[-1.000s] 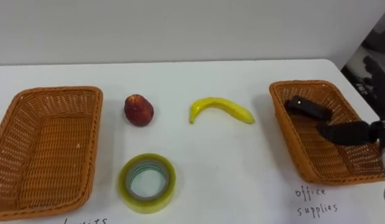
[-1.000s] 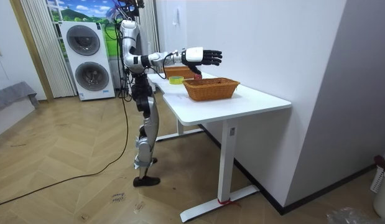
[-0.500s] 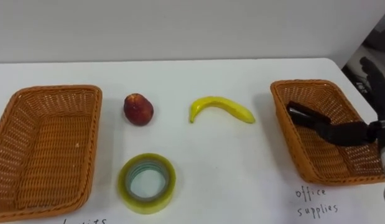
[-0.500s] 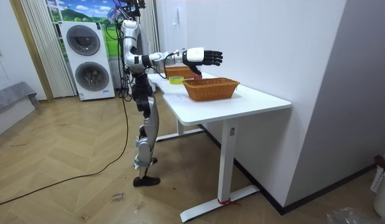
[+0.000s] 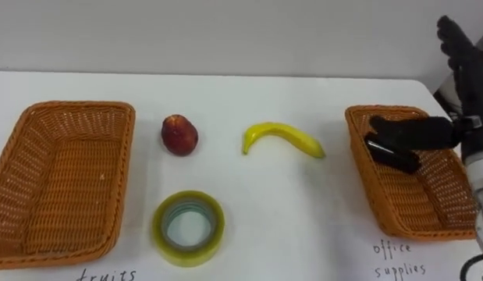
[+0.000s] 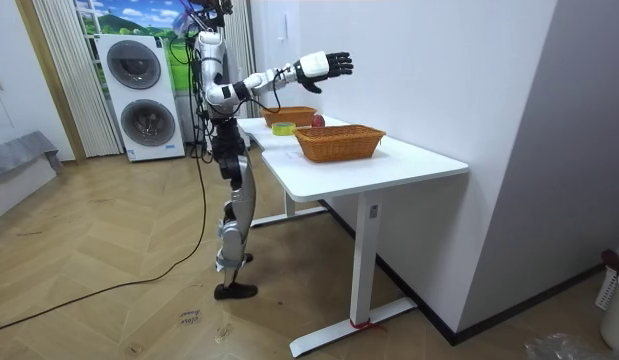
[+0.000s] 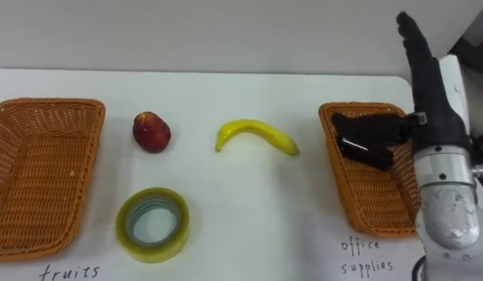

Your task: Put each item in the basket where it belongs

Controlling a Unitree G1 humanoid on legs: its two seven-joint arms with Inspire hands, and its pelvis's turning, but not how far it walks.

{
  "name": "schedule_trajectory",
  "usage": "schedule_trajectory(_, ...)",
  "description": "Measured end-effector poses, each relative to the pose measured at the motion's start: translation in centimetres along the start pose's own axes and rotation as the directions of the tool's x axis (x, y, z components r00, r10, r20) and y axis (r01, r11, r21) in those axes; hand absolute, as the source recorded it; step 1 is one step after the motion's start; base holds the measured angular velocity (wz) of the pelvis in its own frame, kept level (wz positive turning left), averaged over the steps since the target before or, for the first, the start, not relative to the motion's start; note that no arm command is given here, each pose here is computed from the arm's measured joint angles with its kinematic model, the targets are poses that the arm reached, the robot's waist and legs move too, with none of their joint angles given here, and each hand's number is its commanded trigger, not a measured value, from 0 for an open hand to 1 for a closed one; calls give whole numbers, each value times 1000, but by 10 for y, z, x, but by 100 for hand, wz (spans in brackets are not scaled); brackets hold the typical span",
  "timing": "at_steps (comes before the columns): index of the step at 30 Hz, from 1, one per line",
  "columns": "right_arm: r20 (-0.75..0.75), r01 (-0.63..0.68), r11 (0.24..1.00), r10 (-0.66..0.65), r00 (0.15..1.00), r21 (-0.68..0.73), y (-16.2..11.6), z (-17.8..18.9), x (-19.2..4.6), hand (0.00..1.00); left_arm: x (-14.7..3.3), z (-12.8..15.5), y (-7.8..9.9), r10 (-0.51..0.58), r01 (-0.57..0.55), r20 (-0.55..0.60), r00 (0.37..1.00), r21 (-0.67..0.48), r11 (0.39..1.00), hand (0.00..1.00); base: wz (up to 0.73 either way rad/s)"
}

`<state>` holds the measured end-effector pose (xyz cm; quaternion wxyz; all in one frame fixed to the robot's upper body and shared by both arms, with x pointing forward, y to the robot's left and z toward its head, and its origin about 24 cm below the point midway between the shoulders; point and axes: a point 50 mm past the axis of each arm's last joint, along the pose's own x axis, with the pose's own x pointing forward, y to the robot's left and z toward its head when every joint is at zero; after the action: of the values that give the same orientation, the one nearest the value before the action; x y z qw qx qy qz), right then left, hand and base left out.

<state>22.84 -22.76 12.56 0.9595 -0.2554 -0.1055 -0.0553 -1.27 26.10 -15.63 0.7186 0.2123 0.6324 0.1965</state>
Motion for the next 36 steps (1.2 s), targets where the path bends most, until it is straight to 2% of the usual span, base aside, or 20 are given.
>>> schedule_trajectory(2, 27, -78, 994, 77, 997, 70, 12, 5, 3, 0, 0, 3, -1, 0, 0, 10, 1000, 10, 1000, 0, 0)
schedule_trajectory(8, 60, -224, 961, 217, 974, 159, 38, 10, 2, 0, 0, 1, -2, -4, 4, -1, 1000, 36, 999, 0, 14)
schedule_trajectory(12, 98, -347, 907, 333, 938, 239, 59, 15, -1, 0, -1, 4, -8, -31, 30, 14, 999, 62, 998, 0, 13)
schedule_trajectory(20, 164, -507, 817, 480, 862, 274, 95, 29, 1, 0, -1, 19, -14, -51, 46, 47, 998, 97, 994, 0, 7)
schedule_trajectory(24, 108, -527, 790, 522, 846, 312, 112, 16, 1, 0, -2, 21, -15, -51, 47, 42, 998, 105, 993, 0, 5)
schedule_trajectory(28, 26, -577, 745, 605, 796, 335, 131, 1, -6, 0, -1, 26, -14, -56, 50, 47, 997, 124, 991, 0, 0)
schedule_trajectory(36, -49, -636, 724, 669, 741, 269, 140, -10, -11, 0, 0, 30, -15, -57, 53, 32, 998, 129, 990, 0, -1)
